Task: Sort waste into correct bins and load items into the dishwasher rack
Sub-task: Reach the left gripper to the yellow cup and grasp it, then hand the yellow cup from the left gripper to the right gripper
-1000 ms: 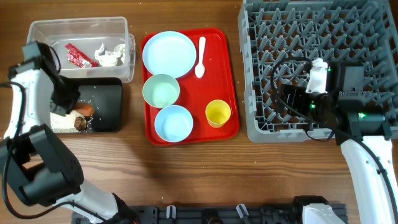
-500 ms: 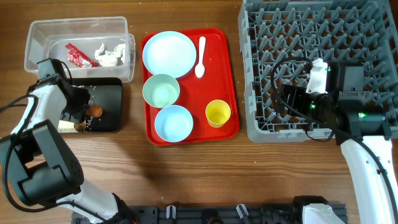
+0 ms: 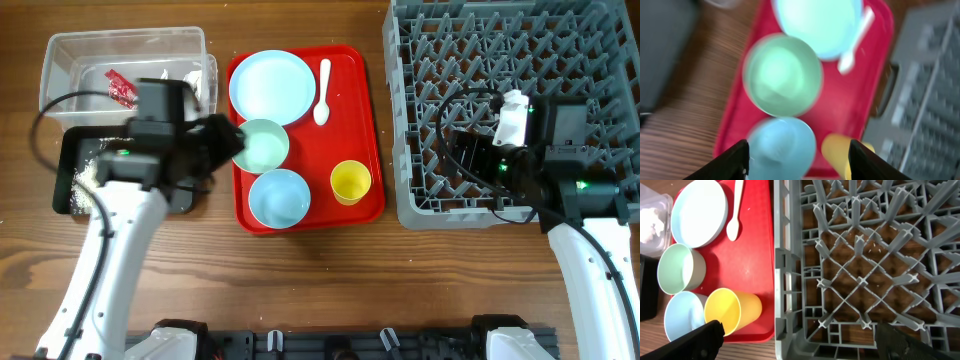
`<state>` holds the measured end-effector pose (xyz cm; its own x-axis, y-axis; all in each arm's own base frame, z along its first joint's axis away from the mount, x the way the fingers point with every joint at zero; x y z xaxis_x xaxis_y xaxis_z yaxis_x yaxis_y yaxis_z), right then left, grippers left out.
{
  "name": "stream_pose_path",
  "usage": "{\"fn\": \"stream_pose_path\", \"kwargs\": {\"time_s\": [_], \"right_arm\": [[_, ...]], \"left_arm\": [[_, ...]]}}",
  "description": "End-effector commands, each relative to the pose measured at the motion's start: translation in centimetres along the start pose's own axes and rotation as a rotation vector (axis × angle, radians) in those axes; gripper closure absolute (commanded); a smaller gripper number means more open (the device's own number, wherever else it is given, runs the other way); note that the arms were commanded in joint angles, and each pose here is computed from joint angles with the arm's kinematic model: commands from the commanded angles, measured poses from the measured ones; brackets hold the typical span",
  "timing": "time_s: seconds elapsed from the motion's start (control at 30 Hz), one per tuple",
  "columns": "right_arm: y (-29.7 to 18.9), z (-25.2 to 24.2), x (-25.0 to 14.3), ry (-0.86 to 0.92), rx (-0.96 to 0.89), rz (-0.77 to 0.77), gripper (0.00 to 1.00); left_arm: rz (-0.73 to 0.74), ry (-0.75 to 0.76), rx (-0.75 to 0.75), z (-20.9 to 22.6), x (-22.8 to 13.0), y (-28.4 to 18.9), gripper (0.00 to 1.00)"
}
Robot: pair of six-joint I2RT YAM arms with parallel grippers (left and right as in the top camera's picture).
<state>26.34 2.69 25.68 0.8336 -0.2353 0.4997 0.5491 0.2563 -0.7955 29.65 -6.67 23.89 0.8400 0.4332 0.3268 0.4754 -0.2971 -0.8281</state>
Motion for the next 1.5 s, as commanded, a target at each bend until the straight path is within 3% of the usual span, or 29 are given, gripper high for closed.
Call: {"fn": "stream_pose_path", "kwargs": {"time_s": [0.0, 0.07, 0.2, 0.3, 0.43, 0.53, 0.63, 0.73, 0.93, 1.03, 1.13, 1.27, 1.37, 1.47], "right_arm": [[-0.4, 0.2, 0.6, 0.001, -0.004, -0.019, 0.00], [-0.4, 0.2, 0.6, 0.001, -0.004, -0.018, 0.00], [-0.4, 0.2, 0.6, 0.001, -0.004, -0.019, 0.00], [-0.4, 0.2, 0.6, 0.000, -0.004, -0.020, 0.00], [-0.4, 0.2, 0.6, -0.001, -0.003, -0.023, 0.00], [-0.4, 0.2, 0.6, -0.002, -0.004, -0.022, 0.00], [-0.4, 0.2, 0.6, -0.003, -0.005, -0.022, 0.00], [-0.4, 0.2, 0.7, -0.003, -0.008, -0.024, 0.00], [-0.4, 0.2, 0.7, -0.001, -0.007, -0.023, 0.00], [-0.4, 0.9, 0.6, -0.007, 0.061, -0.014, 0.00], [-0.7, 2.7, 1.3, -0.052, 0.231, -0.041, 0.00], [-1.4, 7.0, 2.9, -0.193, 0.687, -0.099, 0.00], [-1.7, 9.1, 3.6, -0.309, 0.972, -0.087, 0.00], [-0.5, 10.5, 3.3, -0.366, 1.121, -0.026, 0.00]], "left_arm": [[0.068, 0.213, -0.029, -4.8, -3.0, 3.6, 0.34], [0.124, 0.316, -0.036, -6.6, -4.9, 7.0, 0.35], [0.165, 0.368, -0.049, -8.0, -6.3, 13.1, 0.42], [0.156, 0.383, -0.067, -8.6, -6.2, 13.4, 0.41], [0.214, 0.552, -0.097, -9.2, -7.8, 13.7, 0.39], [0.270, 0.597, -0.068, -8.8, -9.2, 14.9, 0.41], [0.307, 0.594, -0.037, -8.1, -9.8, 16.0, 0.56], [0.294, 0.592, -0.026, -8.1, -9.7, 16.1, 0.94], [0.256, 0.503, -0.088, -10.4, -7.7, 13.6, 0.96], [0.274, 0.437, -0.258, -12.2, -4.7, 9.0, 0.96], [0.314, 0.339, -0.549, -11.7, -1.2, 4.5, 0.96], [0.392, 0.330, -0.965, -9.9, 1.7, 0.6, 0.96], [0.405, 0.379, -1.055, -10.3, 1.3, -0.2, 0.96], [0.446, 0.443, -1.132, -11.8, -0.1, -0.6, 0.96]]}}
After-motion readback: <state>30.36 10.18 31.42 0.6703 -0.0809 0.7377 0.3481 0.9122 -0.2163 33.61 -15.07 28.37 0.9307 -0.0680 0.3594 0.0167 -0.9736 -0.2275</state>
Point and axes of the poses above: each gripper's point midway between its finger pads, its own y axis out along the fingers, its own z axis along the line the jaws close on, x = y × z, the point moved 7 cm from there along -y, back along the fingers, and after that the axes turned 4 degrees about y, right-handed, at the moved point
